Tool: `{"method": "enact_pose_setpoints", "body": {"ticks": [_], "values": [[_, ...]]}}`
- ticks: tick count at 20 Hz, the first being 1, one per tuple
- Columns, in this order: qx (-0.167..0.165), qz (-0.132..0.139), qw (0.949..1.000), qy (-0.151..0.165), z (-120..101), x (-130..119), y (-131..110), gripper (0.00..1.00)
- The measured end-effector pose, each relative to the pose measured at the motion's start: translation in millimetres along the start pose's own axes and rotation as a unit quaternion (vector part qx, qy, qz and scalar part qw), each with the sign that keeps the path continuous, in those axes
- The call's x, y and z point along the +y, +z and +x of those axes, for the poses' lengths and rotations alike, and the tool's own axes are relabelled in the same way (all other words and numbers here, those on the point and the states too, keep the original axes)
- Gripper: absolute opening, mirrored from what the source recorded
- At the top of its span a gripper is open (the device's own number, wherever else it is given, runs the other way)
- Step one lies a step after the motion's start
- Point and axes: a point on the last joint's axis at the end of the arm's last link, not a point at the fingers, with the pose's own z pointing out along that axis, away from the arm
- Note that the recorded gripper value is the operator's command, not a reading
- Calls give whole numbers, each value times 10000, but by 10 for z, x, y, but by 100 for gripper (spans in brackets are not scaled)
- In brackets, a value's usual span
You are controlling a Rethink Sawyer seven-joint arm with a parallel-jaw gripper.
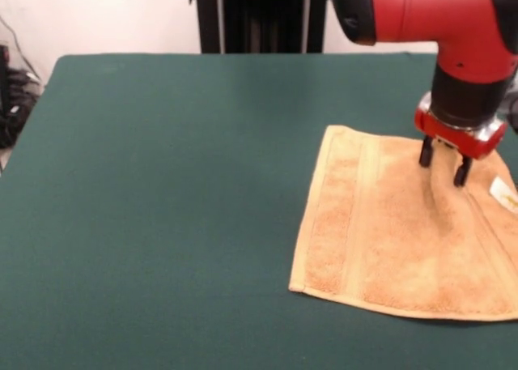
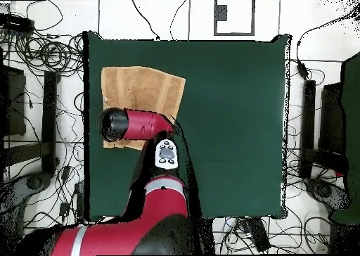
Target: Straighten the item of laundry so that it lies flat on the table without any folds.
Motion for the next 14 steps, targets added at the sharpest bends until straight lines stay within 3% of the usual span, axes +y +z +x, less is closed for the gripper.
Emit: {"method": "enact_pose_setpoints", "body": {"ticks": [8, 14], "values": [[-36, 135, 9997, -193, 225, 25, 37, 100], [-50, 156, 9996, -209, 244, 18, 38, 100]]}}
